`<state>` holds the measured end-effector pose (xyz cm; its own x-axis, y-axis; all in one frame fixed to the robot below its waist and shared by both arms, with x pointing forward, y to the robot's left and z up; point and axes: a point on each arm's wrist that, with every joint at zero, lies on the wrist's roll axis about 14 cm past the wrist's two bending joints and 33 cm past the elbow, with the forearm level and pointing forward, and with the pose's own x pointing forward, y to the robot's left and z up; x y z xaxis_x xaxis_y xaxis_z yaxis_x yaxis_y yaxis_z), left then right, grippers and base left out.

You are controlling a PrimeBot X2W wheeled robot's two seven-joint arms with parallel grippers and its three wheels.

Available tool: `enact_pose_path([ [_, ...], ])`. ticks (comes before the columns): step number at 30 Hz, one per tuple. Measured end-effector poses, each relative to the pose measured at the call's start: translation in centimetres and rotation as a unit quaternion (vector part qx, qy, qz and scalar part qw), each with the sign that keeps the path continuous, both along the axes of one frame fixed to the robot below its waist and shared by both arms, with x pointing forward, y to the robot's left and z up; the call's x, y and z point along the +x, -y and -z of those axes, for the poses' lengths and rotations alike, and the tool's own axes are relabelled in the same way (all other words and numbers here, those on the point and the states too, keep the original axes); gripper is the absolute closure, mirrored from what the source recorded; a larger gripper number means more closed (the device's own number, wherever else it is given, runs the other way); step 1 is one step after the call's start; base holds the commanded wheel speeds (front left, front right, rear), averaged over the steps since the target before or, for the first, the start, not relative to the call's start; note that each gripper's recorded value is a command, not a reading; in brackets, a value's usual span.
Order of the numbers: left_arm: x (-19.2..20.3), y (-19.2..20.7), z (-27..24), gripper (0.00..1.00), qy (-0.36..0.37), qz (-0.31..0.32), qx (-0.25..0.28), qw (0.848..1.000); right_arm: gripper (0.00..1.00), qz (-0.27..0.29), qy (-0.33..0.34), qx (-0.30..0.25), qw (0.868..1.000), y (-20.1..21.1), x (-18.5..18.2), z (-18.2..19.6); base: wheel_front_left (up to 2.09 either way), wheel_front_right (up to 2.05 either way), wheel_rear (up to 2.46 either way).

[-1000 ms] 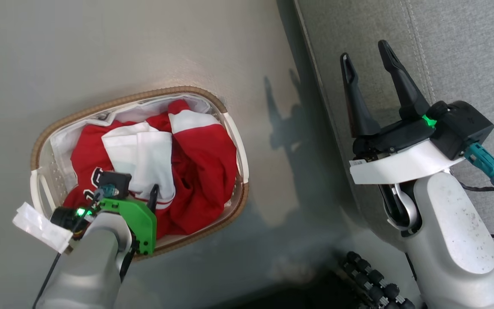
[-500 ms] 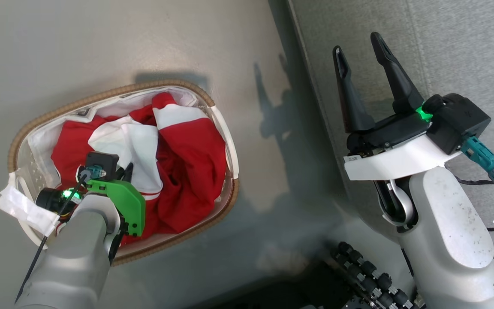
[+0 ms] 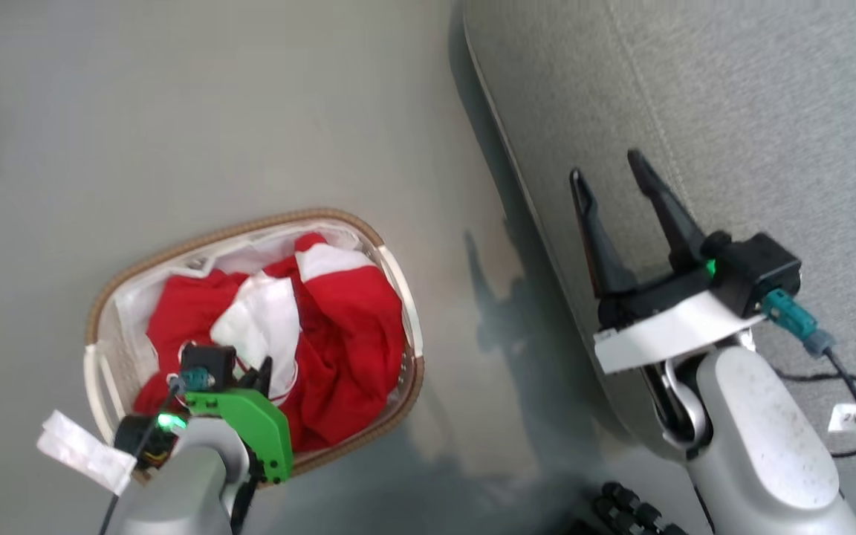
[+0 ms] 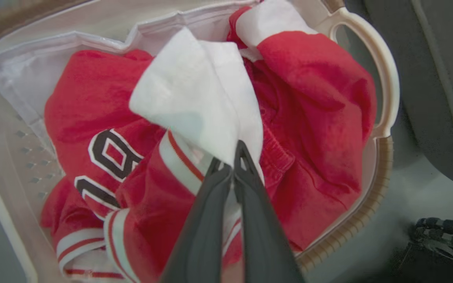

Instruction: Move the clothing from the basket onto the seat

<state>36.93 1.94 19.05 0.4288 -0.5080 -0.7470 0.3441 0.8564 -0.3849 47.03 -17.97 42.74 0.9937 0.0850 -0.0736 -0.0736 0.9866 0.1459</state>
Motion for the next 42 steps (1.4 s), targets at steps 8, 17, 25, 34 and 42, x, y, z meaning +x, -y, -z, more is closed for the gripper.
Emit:
enact_pose_path([
  [8,1.3,0.0,-6.5,1.0,0.078,-0.053,-0.048,0.994,0.0,-0.006,0.01,-0.002,1.0,-0.9,-3.2,-2.2,0.0,0.0,0.0],
  [17,3.1,-1.4,-14.8,1.0,0.197,-0.112,-0.086,0.97,0.0,-0.026,0.037,0.006,0.999,-2.6,-6.0,-4.8,0.0,0.0,0.0],
  [25,5.4,-1.5,-24.4,1.0,0.327,-0.143,-0.143,0.923,0.0,-0.044,0.064,0.013,0.997,-4.1,-7.8,-6.9,0.0,0.0,0.0],
  [34,6.7,-0.7,-36.2,1.0,0.46,-0.141,-0.216,0.85,0.0,-0.06,0.077,0.015,0.995,-5.2,-9.4,-7.9,0.0,0.0,0.0],
  [42,6.5,0.7,-43.3,1.0,0.525,-0.118,-0.267,0.799,0.0,-0.076,0.066,0.012,0.995,-6.3,-10.5,-7.2,0.0,0.0,0.0],
])
